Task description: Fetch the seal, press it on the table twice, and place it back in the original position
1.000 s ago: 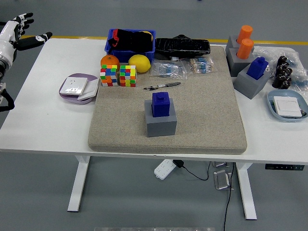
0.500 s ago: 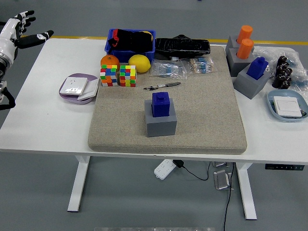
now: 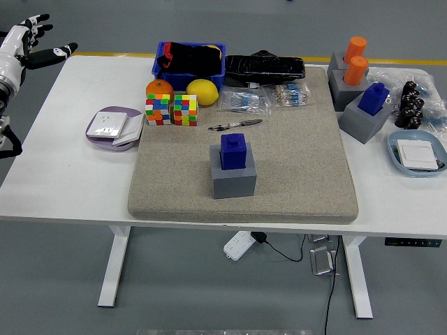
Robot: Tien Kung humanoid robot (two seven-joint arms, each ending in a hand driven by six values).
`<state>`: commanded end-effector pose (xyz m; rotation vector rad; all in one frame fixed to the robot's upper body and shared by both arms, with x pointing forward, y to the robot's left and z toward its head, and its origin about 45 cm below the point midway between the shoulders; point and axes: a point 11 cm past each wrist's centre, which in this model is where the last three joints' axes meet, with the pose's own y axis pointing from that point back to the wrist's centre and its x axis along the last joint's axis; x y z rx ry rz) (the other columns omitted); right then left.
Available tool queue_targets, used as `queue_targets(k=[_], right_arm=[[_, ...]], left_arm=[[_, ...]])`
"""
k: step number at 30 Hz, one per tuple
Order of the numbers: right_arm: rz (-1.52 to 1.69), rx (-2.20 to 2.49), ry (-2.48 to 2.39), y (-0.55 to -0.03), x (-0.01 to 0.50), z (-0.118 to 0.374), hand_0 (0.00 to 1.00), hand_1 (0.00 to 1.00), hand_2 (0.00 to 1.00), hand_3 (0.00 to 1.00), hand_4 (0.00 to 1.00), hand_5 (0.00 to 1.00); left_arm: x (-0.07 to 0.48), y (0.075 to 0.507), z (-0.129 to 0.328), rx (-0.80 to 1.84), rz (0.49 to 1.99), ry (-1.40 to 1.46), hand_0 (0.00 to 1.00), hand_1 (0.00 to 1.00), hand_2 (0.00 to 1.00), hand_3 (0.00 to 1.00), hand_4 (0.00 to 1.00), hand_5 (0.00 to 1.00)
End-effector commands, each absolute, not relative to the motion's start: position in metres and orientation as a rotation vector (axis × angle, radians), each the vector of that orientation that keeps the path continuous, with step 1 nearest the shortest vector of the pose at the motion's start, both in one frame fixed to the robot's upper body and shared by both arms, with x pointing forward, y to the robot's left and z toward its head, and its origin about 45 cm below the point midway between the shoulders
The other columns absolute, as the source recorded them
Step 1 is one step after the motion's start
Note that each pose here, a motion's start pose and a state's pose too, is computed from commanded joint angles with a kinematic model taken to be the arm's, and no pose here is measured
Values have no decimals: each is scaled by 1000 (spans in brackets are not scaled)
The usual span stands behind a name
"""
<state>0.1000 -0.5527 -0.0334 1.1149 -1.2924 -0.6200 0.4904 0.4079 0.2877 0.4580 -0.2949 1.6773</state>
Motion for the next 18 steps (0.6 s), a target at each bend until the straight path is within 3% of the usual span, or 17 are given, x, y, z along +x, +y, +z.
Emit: queue_targets(k=[18], right_arm=[[-615,1118,-1285,-553,100,-33,802,709,703,661,767,557]], left_arm=[[490,409,289,461,1677,-302,993,970,895,943,803,168]])
